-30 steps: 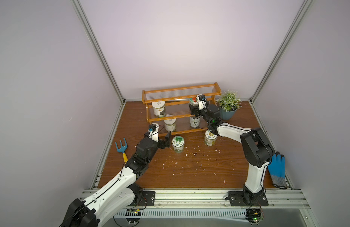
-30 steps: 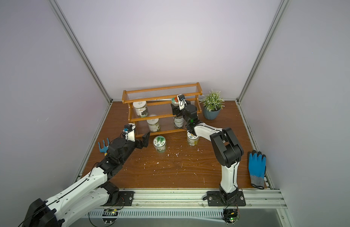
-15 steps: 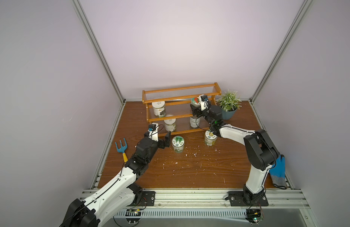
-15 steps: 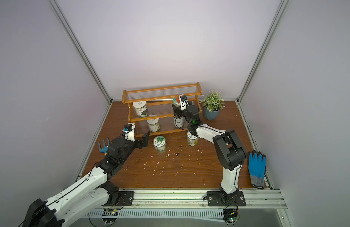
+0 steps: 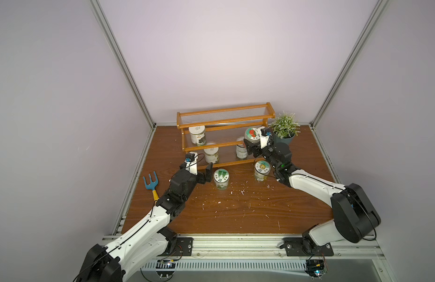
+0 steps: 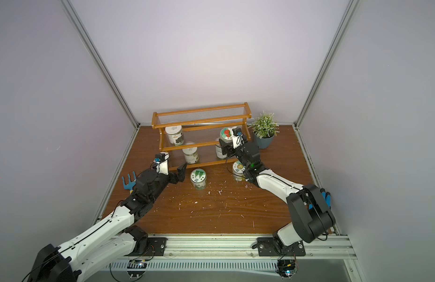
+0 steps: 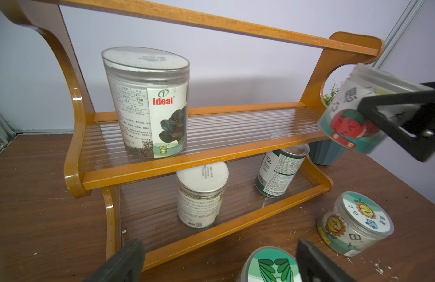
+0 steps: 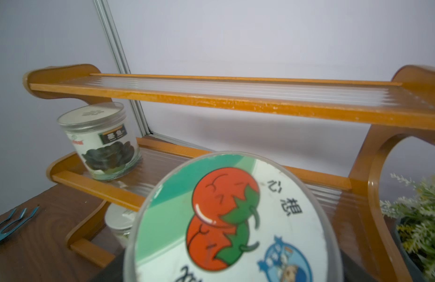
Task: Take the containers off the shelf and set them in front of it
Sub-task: 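Pick up a container from the shelf, then place the container at the center of the board.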
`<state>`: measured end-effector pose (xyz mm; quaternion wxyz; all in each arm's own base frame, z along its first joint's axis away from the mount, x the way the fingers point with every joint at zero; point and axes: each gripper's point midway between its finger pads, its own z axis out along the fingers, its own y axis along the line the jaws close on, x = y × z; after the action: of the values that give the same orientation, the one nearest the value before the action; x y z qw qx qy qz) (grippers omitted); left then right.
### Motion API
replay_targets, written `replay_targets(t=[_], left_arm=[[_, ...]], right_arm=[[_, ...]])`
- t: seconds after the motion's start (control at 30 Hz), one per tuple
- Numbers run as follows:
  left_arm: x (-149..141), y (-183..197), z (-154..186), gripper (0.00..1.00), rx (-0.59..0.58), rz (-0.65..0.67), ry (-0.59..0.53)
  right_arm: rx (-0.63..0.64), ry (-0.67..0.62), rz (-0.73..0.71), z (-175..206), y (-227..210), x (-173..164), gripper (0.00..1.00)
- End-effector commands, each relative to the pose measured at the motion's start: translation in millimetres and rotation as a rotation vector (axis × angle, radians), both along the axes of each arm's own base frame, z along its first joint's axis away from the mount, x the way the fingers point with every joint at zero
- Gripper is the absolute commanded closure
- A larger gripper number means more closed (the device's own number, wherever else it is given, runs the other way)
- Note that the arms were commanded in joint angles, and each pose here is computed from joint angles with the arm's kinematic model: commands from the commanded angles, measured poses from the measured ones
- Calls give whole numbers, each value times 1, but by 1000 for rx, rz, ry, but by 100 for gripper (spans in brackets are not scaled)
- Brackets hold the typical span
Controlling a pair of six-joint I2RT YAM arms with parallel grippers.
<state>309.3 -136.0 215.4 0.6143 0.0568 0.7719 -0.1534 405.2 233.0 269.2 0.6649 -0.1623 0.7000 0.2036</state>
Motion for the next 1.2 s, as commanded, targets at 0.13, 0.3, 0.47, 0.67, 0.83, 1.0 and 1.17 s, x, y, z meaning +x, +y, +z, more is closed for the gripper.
replay_targets(t=[0.13, 0.3, 0.47, 0.67, 0.83, 1.0, 1.17], left_arm=[[6, 0, 16, 0, -3, 8, -12], [7, -1, 21, 0, 1, 4, -21], [8, -1, 20, 0, -2, 2, -18], [7, -1, 19, 0, -10, 3, -14], [7, -1, 19, 0, -5, 1, -14], [7, -1, 18, 0, -1, 1, -13], [7, -2, 16, 0, -4, -1, -10]], right_arm=[[43, -50, 21, 30, -24, -75, 38], [53, -14, 23, 18, -41, -112, 38], [54, 37, 1, -6, -56, -135, 38], [74, 96, -47, -41, -71, -146, 38], [96, 140, -81, -71, -80, -154, 39], [92, 164, -100, -87, -85, -159, 39], [75, 197, -148, -108, -93, -158, 39]])
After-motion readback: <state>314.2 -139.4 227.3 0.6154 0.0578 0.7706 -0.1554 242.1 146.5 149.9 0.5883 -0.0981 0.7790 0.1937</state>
